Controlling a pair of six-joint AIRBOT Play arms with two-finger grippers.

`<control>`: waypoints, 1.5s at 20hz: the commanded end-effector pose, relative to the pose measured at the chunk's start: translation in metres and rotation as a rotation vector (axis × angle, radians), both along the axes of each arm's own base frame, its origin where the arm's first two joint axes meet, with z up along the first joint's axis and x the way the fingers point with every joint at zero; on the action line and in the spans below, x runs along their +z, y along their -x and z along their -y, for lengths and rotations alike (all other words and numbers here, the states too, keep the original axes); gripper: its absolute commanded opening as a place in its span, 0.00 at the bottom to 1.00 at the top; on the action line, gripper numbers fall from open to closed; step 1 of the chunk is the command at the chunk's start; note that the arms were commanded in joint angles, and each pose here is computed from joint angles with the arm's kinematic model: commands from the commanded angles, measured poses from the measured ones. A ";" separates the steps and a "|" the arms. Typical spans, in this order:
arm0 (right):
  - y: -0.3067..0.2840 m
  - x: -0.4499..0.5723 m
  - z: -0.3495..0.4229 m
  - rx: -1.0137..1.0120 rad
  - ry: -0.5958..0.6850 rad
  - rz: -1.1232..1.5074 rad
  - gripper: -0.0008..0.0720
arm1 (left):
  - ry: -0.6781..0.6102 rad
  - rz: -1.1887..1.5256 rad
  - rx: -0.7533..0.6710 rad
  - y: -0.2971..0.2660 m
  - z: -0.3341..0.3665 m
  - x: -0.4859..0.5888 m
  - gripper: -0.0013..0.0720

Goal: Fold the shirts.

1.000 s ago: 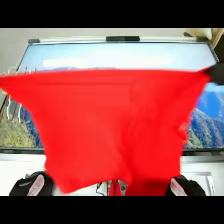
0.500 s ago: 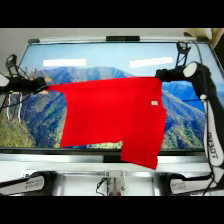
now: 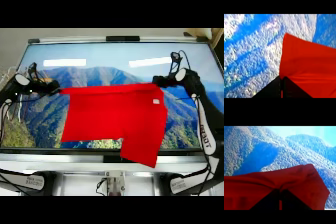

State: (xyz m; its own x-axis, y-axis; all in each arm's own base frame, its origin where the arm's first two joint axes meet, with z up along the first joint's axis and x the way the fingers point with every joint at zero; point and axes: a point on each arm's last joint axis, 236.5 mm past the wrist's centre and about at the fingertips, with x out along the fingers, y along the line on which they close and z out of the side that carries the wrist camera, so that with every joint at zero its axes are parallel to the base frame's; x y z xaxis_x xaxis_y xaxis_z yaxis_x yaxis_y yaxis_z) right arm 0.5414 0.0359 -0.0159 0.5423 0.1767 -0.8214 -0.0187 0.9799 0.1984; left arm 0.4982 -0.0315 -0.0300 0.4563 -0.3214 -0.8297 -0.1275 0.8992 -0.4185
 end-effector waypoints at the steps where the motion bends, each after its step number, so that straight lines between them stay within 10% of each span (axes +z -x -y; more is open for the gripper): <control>1: 0.068 0.000 0.009 0.102 0.072 -0.243 0.11 | 0.045 -0.240 -0.228 0.069 0.027 -0.016 0.06; 24: 0.115 -0.067 0.008 -0.006 0.036 -0.446 0.21 | 0.086 -0.301 -0.144 0.077 0.020 -0.060 0.06; 25: 0.115 -0.065 0.008 -0.005 0.034 -0.445 0.49 | 0.105 -0.319 -0.157 0.081 0.027 -0.061 0.13; 26: 0.116 -0.058 0.008 0.008 0.038 -0.444 0.67 | 0.116 -0.330 -0.166 0.084 0.031 -0.060 0.42; 27: 0.118 -0.045 0.013 0.021 0.062 -0.439 0.67 | 0.124 -0.349 -0.182 0.089 0.032 -0.056 0.70; 30: 0.132 0.006 0.054 0.034 0.217 -0.428 0.67 | 0.164 -0.429 -0.242 0.112 0.017 -0.027 0.73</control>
